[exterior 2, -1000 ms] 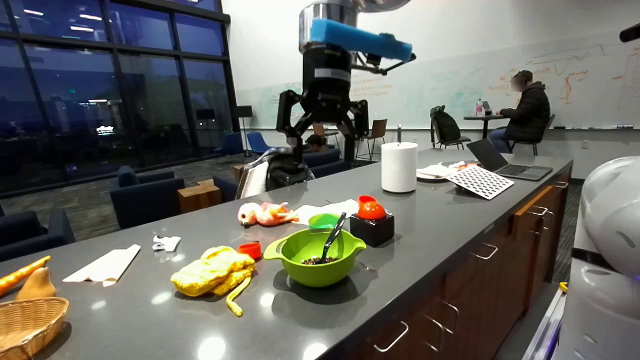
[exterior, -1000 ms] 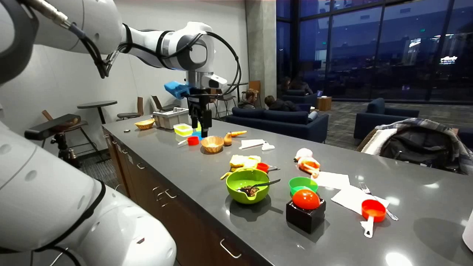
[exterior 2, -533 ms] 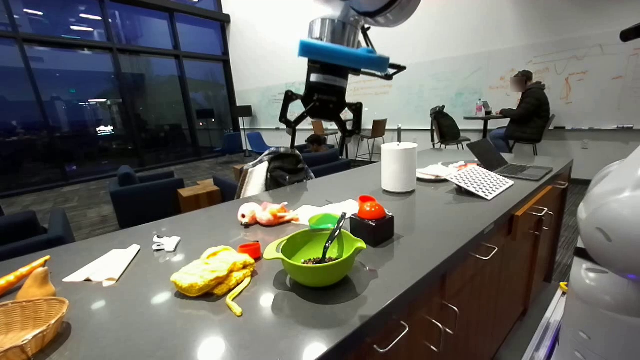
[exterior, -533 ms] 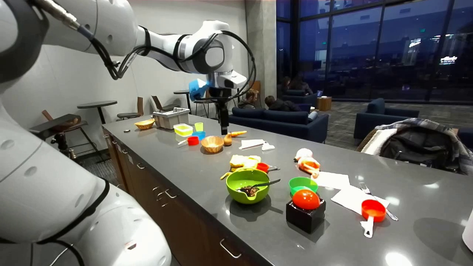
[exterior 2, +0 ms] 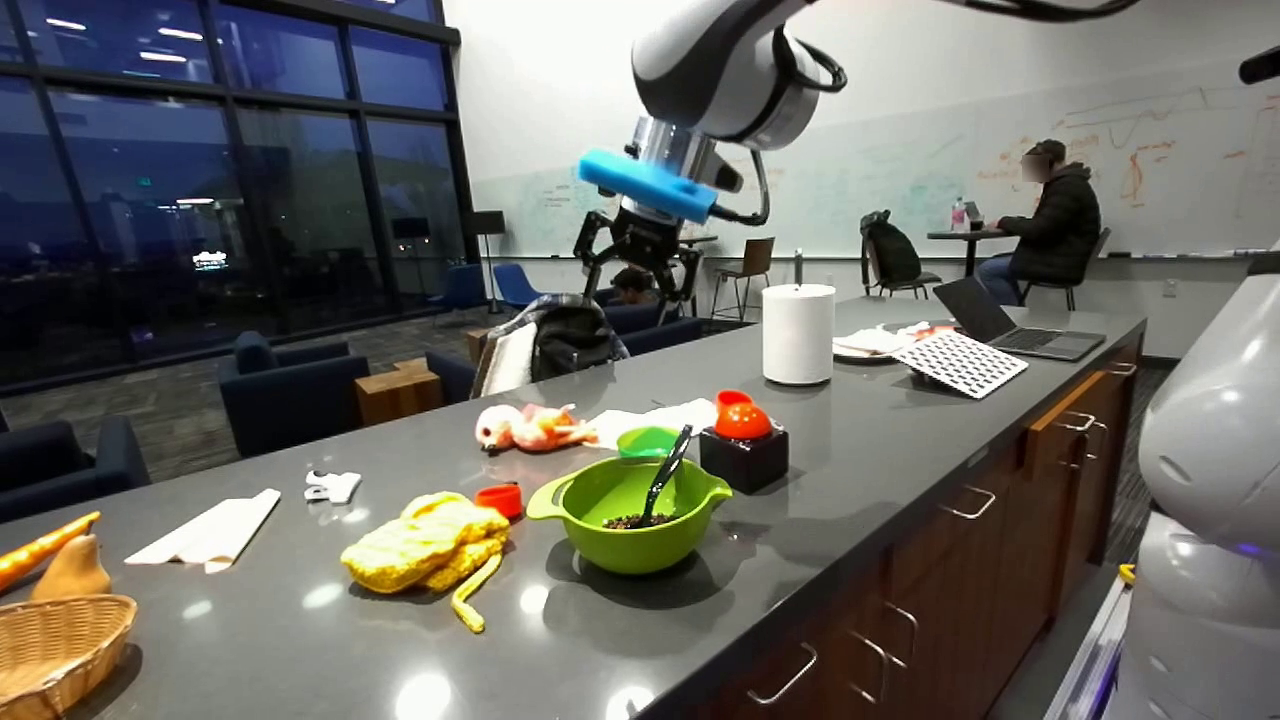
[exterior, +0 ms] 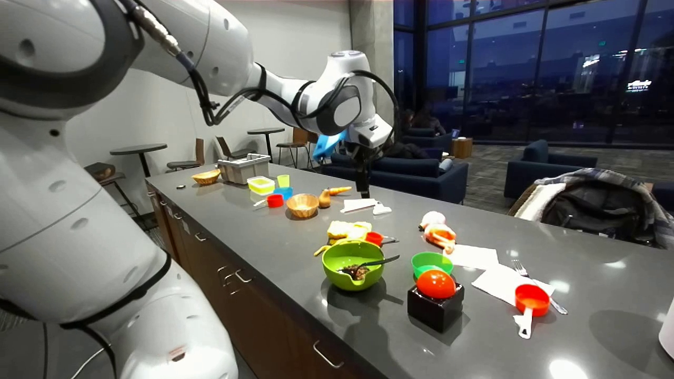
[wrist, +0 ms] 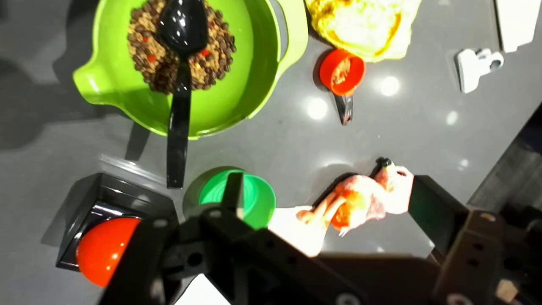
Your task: Use the black ladle to stir the contents in the light green bowl.
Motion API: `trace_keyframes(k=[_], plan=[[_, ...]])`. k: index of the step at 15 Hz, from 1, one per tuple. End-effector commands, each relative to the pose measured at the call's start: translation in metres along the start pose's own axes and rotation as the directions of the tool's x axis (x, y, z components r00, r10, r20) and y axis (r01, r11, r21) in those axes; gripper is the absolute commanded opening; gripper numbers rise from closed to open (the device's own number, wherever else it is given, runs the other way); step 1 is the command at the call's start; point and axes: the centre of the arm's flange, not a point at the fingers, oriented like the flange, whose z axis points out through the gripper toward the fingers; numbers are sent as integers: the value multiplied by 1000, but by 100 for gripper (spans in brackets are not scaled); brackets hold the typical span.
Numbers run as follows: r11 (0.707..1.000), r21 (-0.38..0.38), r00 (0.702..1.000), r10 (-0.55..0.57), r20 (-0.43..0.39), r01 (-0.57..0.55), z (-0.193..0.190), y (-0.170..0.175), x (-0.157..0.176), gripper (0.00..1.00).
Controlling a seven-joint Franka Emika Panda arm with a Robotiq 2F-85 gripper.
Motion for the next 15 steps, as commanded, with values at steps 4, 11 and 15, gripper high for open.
trace_keyframes(k=[4, 11, 15], plan=[[968, 137, 940, 238, -243, -210, 60, 13, 68, 100], [938, 180, 775, 346, -528, -296, 42, 55, 100, 100], [921, 102, 656, 343, -672, -376, -19, 57, 82, 100]])
